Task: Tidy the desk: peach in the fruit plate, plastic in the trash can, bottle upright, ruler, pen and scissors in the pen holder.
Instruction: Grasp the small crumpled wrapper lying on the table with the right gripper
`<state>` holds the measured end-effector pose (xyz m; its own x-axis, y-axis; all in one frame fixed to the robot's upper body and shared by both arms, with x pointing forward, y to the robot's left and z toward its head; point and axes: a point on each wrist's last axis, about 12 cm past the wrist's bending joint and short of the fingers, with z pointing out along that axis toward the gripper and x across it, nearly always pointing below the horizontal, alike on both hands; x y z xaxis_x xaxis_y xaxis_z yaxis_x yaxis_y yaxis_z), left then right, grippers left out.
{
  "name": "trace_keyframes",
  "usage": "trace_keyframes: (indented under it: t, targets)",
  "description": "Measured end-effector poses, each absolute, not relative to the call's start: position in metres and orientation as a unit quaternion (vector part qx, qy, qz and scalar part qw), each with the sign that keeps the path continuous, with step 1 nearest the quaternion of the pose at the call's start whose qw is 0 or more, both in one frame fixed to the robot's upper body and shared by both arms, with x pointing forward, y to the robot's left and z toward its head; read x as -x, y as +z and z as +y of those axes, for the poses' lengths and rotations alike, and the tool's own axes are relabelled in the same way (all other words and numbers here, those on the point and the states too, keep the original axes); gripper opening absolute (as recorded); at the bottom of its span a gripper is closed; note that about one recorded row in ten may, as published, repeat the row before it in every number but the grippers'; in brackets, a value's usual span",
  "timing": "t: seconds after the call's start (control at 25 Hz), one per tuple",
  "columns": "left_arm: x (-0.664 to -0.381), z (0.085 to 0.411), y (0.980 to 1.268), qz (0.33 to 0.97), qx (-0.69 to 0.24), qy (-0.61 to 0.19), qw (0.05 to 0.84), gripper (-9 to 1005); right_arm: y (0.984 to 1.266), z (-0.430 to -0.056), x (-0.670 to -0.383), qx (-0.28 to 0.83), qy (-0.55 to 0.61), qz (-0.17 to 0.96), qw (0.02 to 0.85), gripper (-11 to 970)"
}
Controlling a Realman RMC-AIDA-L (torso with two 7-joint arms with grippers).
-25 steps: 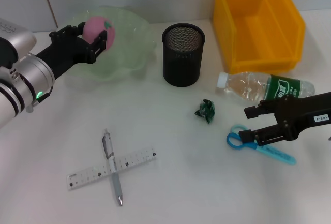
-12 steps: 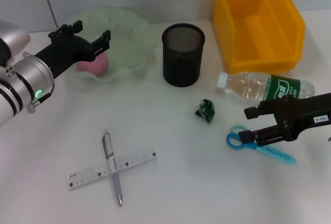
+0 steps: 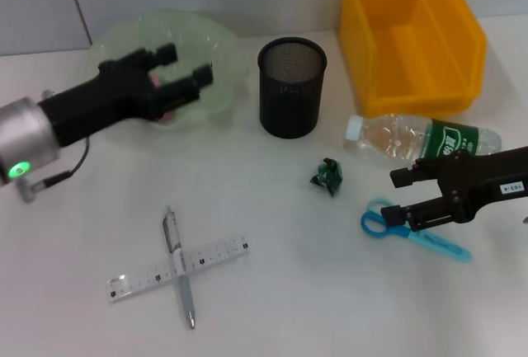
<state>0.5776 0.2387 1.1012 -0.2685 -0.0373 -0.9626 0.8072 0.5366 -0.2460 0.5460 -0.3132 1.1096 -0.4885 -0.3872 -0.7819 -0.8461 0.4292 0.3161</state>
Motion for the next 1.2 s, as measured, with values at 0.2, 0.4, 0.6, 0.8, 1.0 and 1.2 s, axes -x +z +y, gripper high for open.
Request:
trace_keyframes:
  t: [0.2, 0.4, 0.6, 0.8, 1.0, 1.2]
  targets:
    - [-0.553, 0.257, 1.098, 0.689, -0.314, -0.428, 0.494, 782, 1.111, -0.312, -0.547, 0.396, 0.362, 0.782, 0.318, 814]
    - [-0.525, 0.268, 1.089, 0.688, -0.352, -0.445, 0.454, 782, 1.113, -0.311, -0.549, 0.399, 0.360, 0.780, 0.319, 815]
    - [-0.510, 0.270, 1.079, 0.703, -0.388, -0.430, 0.413, 781, 1.114, -0.311, -0.549, 0.400, 0.359, 0.781, 0.318, 813]
    - [-0.506, 0.269, 1.075, 0.704, -0.391, -0.431, 0.407, 780, 1.116, -0.310, -0.550, 0.402, 0.360, 0.781, 0.316, 813]
    - [-0.507, 0.266, 1.075, 0.702, -0.393, -0.433, 0.408, 780, 1.139, -0.297, -0.562, 0.409, 0.339, 0.792, 0.301, 812]
    - [-0.507, 0.265, 1.073, 0.704, -0.392, -0.429, 0.408, 779, 1.165, -0.270, -0.587, 0.420, 0.293, 0.823, 0.246, 809]
